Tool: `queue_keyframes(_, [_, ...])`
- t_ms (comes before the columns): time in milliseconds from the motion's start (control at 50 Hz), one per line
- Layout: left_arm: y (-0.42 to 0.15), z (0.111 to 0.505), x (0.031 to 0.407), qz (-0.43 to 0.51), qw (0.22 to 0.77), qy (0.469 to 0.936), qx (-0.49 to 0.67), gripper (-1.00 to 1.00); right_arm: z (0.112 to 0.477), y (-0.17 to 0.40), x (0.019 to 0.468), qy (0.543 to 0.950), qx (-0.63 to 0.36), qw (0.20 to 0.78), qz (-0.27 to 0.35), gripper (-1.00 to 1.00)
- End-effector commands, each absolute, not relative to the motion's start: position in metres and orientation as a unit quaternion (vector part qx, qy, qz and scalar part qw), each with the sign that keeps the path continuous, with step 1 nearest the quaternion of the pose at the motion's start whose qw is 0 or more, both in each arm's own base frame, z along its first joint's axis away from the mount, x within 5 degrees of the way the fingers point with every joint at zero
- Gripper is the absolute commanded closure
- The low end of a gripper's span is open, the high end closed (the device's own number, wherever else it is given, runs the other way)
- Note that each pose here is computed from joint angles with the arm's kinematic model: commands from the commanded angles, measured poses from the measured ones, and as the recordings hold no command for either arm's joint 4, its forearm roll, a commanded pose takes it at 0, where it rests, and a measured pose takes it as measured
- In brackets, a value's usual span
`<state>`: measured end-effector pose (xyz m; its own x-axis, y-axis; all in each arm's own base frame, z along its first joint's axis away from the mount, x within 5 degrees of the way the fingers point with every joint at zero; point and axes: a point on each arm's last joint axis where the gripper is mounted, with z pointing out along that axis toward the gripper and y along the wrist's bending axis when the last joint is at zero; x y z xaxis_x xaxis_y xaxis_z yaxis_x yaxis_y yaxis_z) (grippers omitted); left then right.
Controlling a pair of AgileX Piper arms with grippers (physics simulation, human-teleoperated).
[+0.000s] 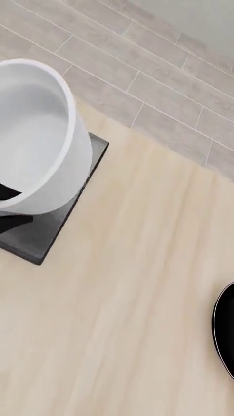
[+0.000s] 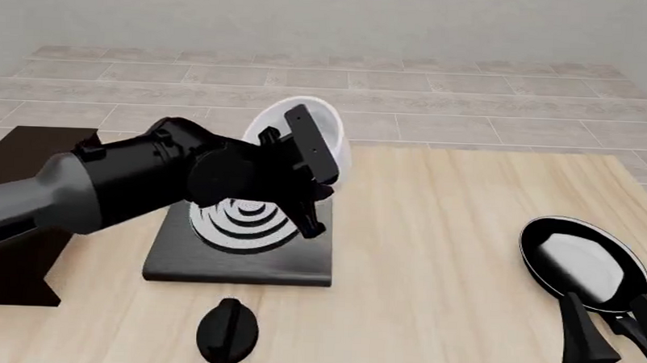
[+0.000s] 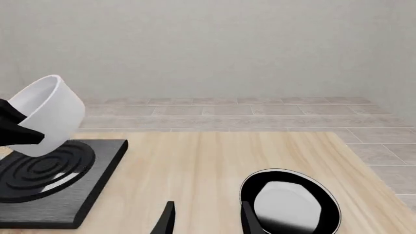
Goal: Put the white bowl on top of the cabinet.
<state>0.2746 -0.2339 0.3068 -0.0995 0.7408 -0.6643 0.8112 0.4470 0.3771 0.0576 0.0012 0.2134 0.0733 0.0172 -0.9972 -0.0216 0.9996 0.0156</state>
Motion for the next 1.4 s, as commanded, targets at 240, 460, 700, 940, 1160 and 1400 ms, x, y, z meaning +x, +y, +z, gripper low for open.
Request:
queue_keyframes(240, [-0.181,0.335,0.276,-0.005,0.451,0.752,0.481,1.00,0.213,0.001,0.058,0.681,-0.002,0.733,0.013,-1.00])
queue_keyframes(460, [-0.156,0.351,0.283,0.015,0.449,0.768,0.457,1.00,0.213,0.001,0.058,0.681,-0.002,0.733,0.013,-1.00])
queue_keyframes(700, [-0.128,0.368,0.286,0.035,0.451,0.784,0.425,1.00,0.213,0.001,0.058,0.681,-0.002,0.732,0.013,-1.00])
queue_keyframes(940, [-0.094,0.368,0.285,0.066,0.436,0.801,0.406,1.00,0.213,0.001,0.058,0.681,-0.002,0.733,0.013,-1.00])
queue_keyframes(1160, [-0.066,0.378,0.277,0.094,0.421,0.811,0.394,1.00,0.213,0.001,0.058,0.681,-0.001,0.733,0.013,-1.00])
queue_keyframes(1400, [-0.034,0.395,0.275,0.120,0.415,0.829,0.355,1.00,0.213,0.001,0.058,0.680,-0.002,0.733,0.013,-1.00])
